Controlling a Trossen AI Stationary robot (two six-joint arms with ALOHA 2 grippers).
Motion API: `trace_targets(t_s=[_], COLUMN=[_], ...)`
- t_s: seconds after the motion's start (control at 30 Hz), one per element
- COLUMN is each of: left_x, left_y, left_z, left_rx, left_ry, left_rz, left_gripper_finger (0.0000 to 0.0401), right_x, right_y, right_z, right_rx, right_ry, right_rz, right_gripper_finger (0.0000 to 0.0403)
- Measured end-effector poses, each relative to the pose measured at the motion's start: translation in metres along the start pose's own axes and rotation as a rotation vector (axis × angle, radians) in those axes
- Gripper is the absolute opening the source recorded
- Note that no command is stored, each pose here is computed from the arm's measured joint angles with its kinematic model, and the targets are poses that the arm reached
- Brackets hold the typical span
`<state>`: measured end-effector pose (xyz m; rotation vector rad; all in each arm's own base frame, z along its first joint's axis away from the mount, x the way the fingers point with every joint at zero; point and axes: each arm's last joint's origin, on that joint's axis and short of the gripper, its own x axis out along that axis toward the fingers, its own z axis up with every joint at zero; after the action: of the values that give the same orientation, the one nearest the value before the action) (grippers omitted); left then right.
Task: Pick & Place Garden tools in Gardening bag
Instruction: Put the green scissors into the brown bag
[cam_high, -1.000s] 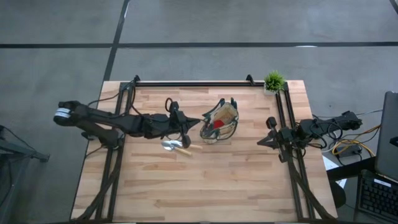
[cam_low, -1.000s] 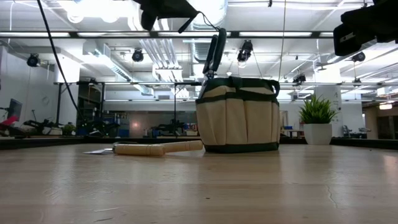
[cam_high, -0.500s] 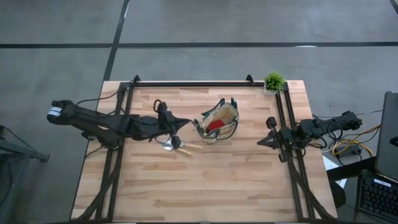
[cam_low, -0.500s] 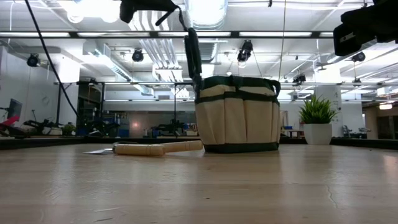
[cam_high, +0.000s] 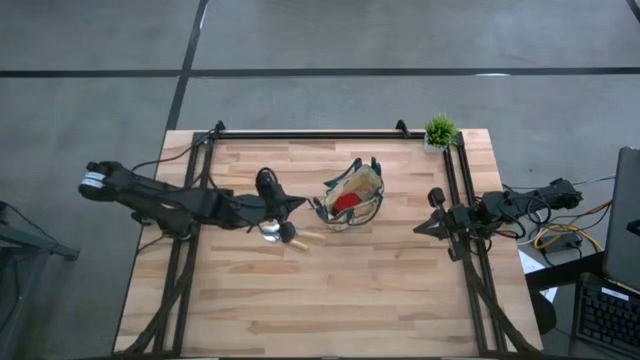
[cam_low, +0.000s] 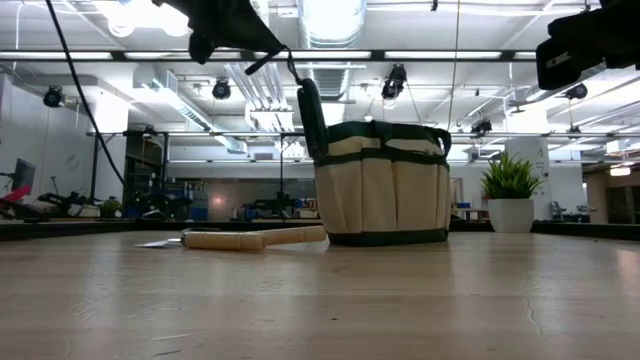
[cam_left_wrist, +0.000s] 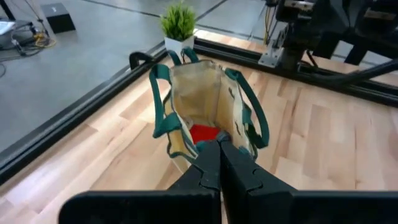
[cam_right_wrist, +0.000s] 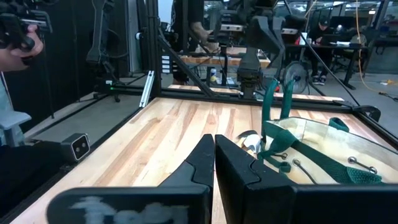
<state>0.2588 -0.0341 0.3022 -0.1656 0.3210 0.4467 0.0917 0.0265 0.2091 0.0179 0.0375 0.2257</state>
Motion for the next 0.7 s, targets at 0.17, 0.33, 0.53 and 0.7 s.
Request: trace_targets(t_s=[0.17, 0.33, 0.53, 0.7], left_x=[0.010, 0.020, 0.039, 0.049], left_y=[0.006, 0.012, 0.003, 0.007], left_z=[0.001, -0.005, -0.009, -0.011], left_rx=[-0.013, -0.018, 0.003, -0.012], left_ry=[-0.003, 0.041, 0.035, 0.087], left_rz=[0.038, 0.020, -0.058, -0.029], left_gripper_finger=[0.0000, 0.0000, 0.0000, 0.0000], right_x=[0.000, 0.000, 0.000, 0.000], right_y=[0.000, 0.000, 0.000, 0.000], right_z=[0.000, 0.000, 0.000, 0.000], right_rx=[0.001, 0.000, -0.001, -0.001], right_ry=[0.000, 0.000, 0.000, 0.000], right_rz=[0.000, 0.000, 0.000, 0.000], right_gripper_finger=[0.0008, 0.0008, 0.0008, 0.0008])
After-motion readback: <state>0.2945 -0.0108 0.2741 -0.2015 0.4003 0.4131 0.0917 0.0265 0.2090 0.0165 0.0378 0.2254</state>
